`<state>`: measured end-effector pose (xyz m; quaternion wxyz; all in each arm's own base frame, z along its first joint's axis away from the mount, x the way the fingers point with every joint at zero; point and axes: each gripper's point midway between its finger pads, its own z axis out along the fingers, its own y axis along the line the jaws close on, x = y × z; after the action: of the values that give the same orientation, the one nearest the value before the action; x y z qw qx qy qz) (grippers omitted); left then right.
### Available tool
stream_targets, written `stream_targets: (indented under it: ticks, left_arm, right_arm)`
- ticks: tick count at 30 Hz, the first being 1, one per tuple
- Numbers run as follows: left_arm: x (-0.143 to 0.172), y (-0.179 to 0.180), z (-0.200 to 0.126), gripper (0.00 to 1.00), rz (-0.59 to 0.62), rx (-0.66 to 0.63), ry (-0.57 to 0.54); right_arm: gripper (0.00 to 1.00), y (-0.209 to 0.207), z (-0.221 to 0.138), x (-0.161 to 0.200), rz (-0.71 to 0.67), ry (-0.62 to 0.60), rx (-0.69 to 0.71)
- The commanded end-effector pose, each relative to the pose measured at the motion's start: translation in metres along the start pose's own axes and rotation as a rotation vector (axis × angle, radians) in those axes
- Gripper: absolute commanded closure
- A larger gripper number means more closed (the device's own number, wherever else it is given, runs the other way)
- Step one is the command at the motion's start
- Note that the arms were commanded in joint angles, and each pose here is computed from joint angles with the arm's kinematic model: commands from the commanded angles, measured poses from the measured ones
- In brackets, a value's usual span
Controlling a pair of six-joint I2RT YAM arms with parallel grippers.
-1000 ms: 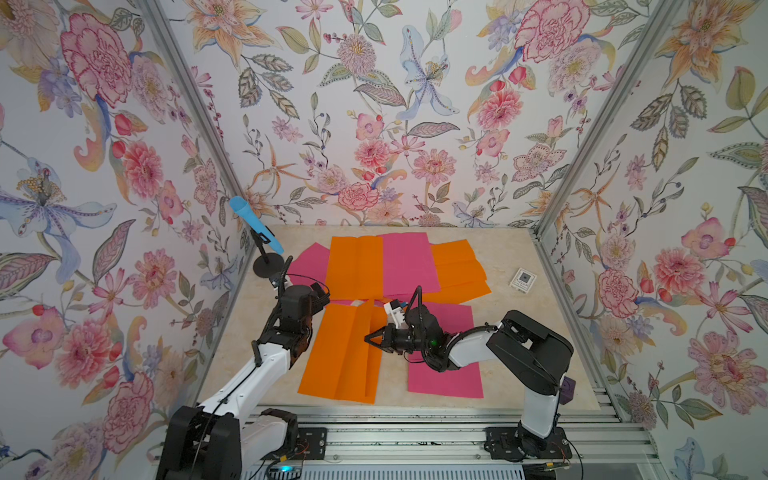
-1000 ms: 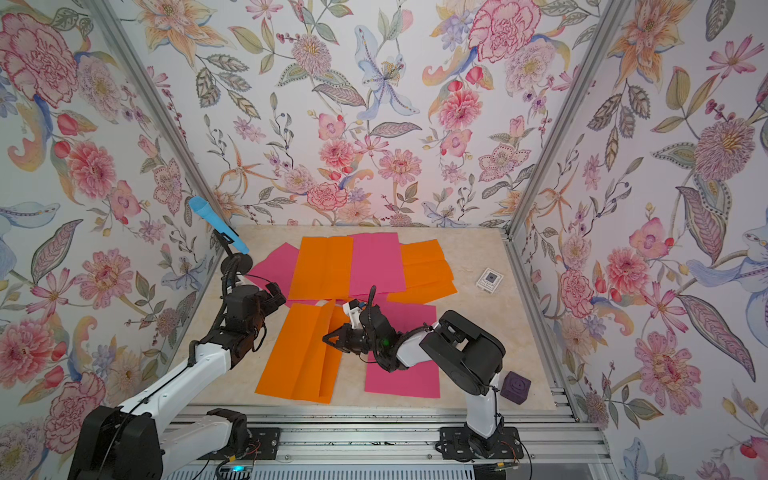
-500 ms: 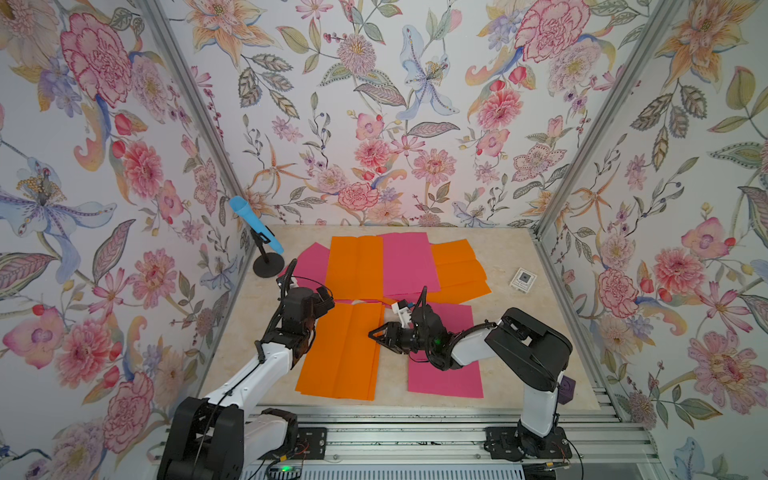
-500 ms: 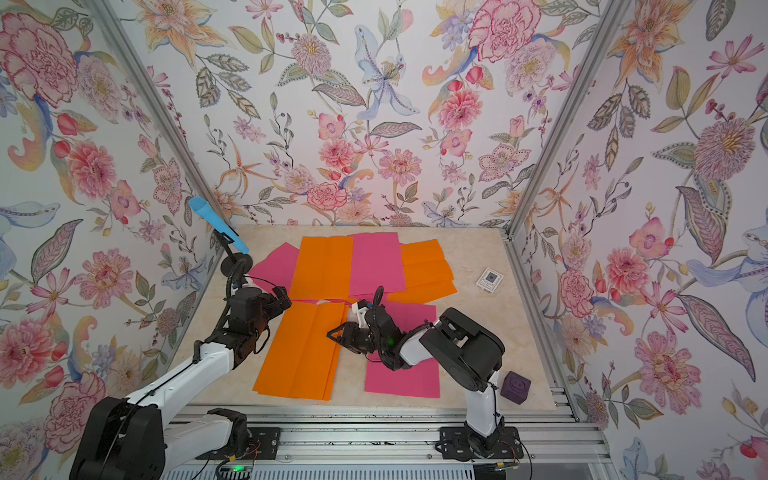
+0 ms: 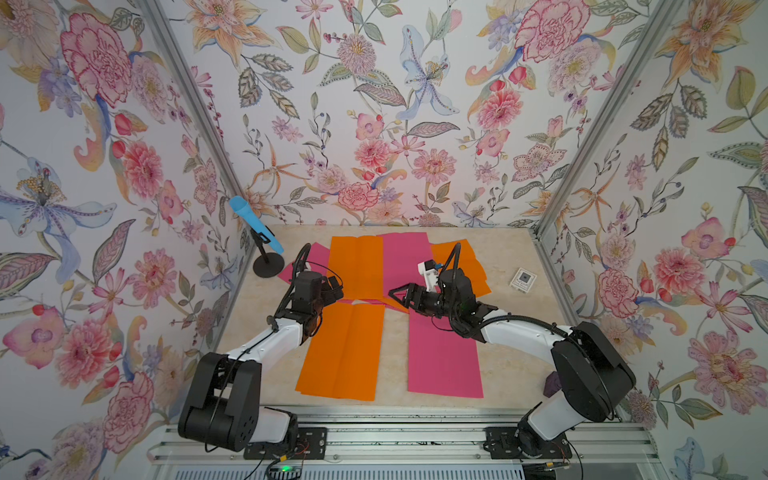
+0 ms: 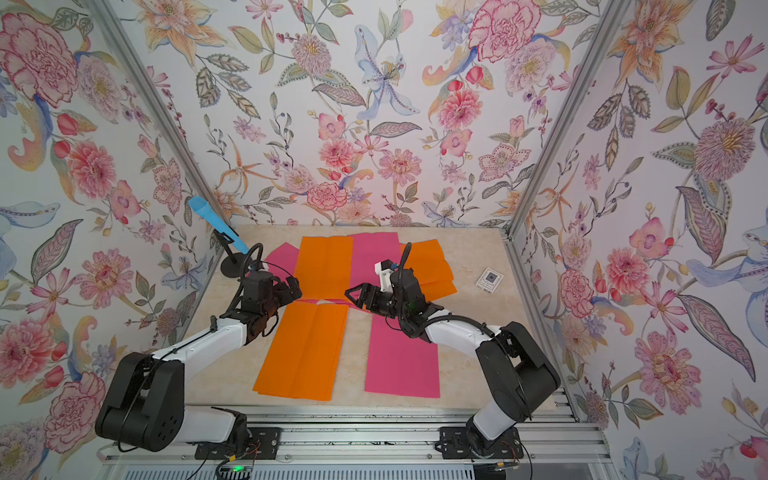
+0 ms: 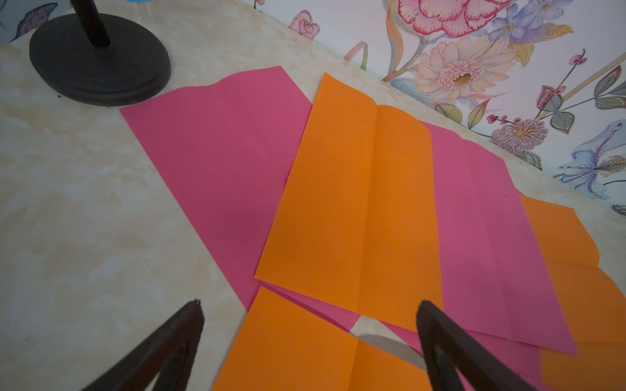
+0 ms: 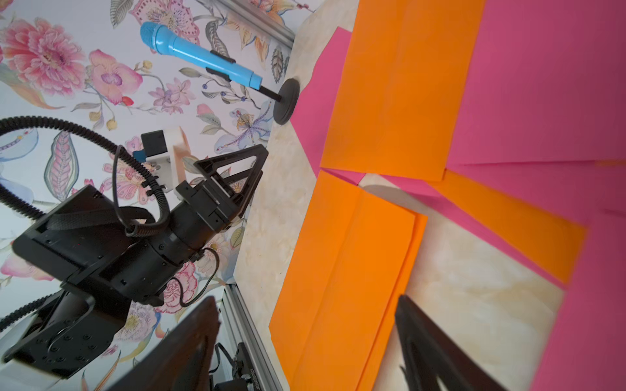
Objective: Sort the scattered colored papers by color
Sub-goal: Place the colored paper, then pick up the colored paper.
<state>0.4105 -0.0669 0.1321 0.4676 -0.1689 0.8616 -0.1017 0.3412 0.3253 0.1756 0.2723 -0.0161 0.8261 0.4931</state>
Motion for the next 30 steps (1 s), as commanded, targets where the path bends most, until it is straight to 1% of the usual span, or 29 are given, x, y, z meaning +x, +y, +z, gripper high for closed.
stream_targets:
  ticks: [1, 4, 9, 12, 16, 18, 21, 24, 30]
  left_arm:
    - [-0.016, -0.02, 0.015, 0.0, 0.05, 0.047, -0.012]
    - [-0.021, -0.031, 0.039, 0.0, 0.077, 0.078, 0.018]
    - [-0.04, -0.041, 0.073, 0.0, 0.108, 0.106, 0.042]
    - [-0.048, -0.041, 0.088, 0.0, 0.104, 0.123, 0.061]
    - [-0.055, -0.037, 0.104, 0.0, 0.103, 0.157, 0.086]
    - [-0.054, -0.036, 0.111, 0.0, 0.116, 0.178, 0.117]
    - [-0.053, -0.03, 0.12, 0.0, 0.127, 0.158, 0.147]
    - [-0.048, -0.02, 0.127, 0.0, 0.1, 0.161, 0.169]
    - [-0.046, 0.002, 0.138, 0.0, 0.032, 0.148, 0.169]
  right_arm:
    - [0.15, -0.026, 0.002, -0.007, -0.031, 0.072, 0.086]
    - [0.14, -0.035, 0.011, -0.026, -0.021, 0.089, 0.101]
    - [0.14, -0.047, 0.041, -0.055, -0.009, 0.116, 0.115]
    - [0.14, -0.059, 0.064, -0.06, 0.016, 0.156, 0.126]
    - [0.14, -0.071, 0.089, -0.066, 0.034, 0.183, 0.122]
    - [0.15, -0.075, 0.101, -0.068, 0.045, 0.194, 0.117]
    - [0.15, -0.079, 0.117, -0.072, 0.053, 0.203, 0.114]
    - [0.16, -0.084, 0.13, -0.073, 0.064, 0.217, 0.118]
    - [0.16, -0.095, 0.149, -0.072, 0.083, 0.229, 0.138]
